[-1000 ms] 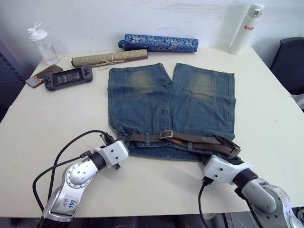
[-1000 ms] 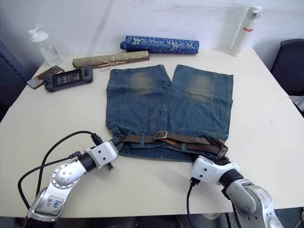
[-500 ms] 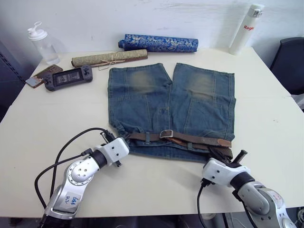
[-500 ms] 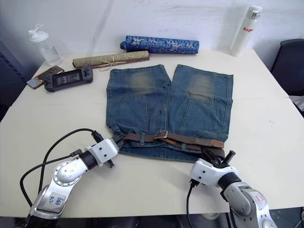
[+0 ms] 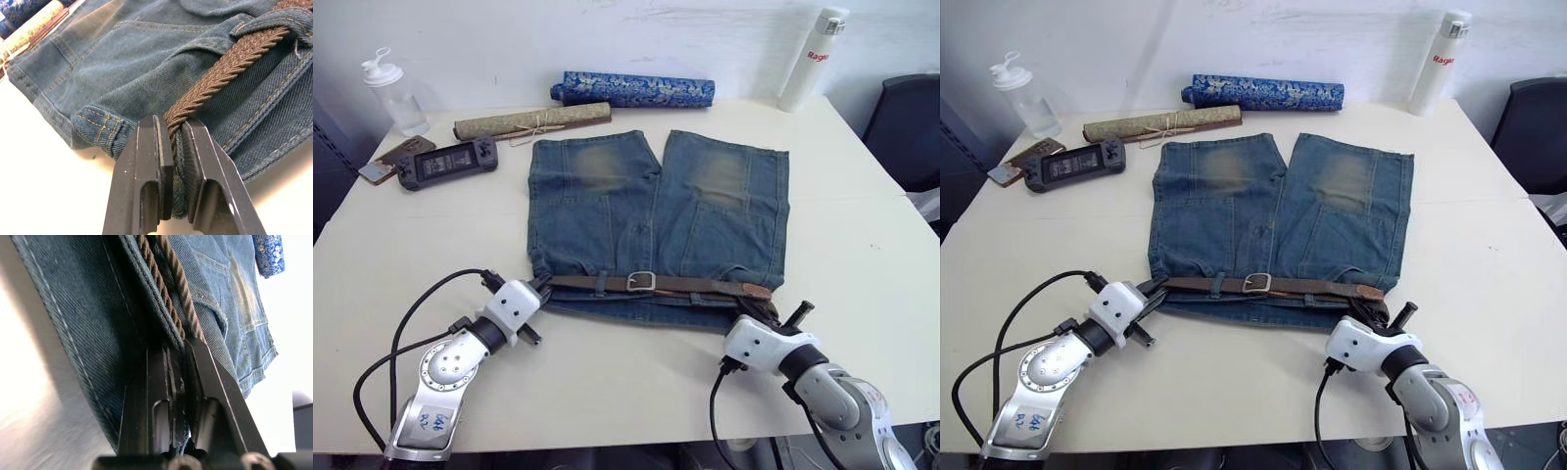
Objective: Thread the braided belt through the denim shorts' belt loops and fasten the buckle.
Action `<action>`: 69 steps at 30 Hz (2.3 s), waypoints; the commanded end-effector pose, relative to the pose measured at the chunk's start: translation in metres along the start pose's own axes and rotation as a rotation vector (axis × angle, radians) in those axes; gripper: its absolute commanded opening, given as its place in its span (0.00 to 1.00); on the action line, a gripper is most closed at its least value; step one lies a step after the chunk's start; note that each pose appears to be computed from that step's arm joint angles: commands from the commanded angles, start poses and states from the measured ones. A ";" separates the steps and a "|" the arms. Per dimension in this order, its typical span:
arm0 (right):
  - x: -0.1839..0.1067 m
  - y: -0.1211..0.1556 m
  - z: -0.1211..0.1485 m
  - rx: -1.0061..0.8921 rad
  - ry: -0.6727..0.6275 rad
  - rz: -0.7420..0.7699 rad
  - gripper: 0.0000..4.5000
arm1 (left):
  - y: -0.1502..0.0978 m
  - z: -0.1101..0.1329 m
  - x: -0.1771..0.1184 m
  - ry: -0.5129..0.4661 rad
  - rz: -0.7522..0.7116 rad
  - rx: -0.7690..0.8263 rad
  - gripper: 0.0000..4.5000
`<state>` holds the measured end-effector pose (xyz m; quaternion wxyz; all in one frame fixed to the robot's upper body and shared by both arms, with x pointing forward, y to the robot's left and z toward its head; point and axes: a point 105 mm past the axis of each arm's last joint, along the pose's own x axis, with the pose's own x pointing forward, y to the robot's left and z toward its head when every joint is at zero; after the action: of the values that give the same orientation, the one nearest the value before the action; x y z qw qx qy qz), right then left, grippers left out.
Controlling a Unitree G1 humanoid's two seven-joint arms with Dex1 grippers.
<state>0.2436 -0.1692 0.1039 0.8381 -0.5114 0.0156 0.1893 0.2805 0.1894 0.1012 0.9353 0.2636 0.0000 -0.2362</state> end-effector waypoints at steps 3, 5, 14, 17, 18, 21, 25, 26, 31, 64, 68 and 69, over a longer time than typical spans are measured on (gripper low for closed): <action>-0.008 -0.013 -0.037 -0.001 0.170 -0.062 0.01 | 0.054 -0.061 -0.035 0.251 0.283 -0.115 0.01; -0.009 -0.014 -0.037 -0.001 0.173 -0.062 0.01 | 0.050 -0.060 -0.032 0.253 0.262 -0.097 0.01; -0.003 -0.010 -0.021 -0.047 0.090 -0.010 0.01 | 0.008 -0.023 -0.008 0.092 0.049 0.002 0.01; -0.001 -0.009 -0.018 -0.057 0.080 0.019 0.01 | -0.004 -0.017 -0.005 0.070 -0.009 0.047 0.01; 0.000 -0.009 -0.019 -0.052 0.082 0.025 0.01 | -0.007 -0.016 -0.005 0.068 -0.021 0.059 0.01; 0.000 -0.010 -0.018 -0.026 0.081 0.032 0.01 | -0.012 -0.013 -0.005 0.061 -0.050 0.093 0.01; 0.001 -0.014 -0.019 -0.013 0.090 0.022 0.19 | -0.011 -0.014 -0.006 0.063 -0.046 0.110 0.43; 0.000 -0.015 -0.019 0.000 0.088 0.026 0.26 | -0.010 -0.014 -0.007 0.064 -0.043 0.114 0.53; -0.010 -0.015 -0.011 0.098 0.034 0.125 0.80 | -0.009 -0.001 -0.013 0.015 -0.081 0.103 1.00; -0.005 -0.107 -0.005 0.731 -0.192 0.200 0.96 | 0.033 0.086 -0.022 -0.243 -0.267 -0.382 1.00; -0.007 -0.106 -0.006 0.727 -0.189 0.211 0.96 | 0.032 0.087 -0.019 -0.251 -0.264 -0.390 1.00; -0.007 -0.107 -0.007 0.728 -0.188 0.210 0.96 | 0.032 0.087 -0.018 -0.254 -0.262 -0.393 1.00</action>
<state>0.2760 -0.2200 0.1829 0.9398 -0.1421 0.0770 0.3011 0.2675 0.1816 0.1856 0.9246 0.0345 -0.0183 -0.3790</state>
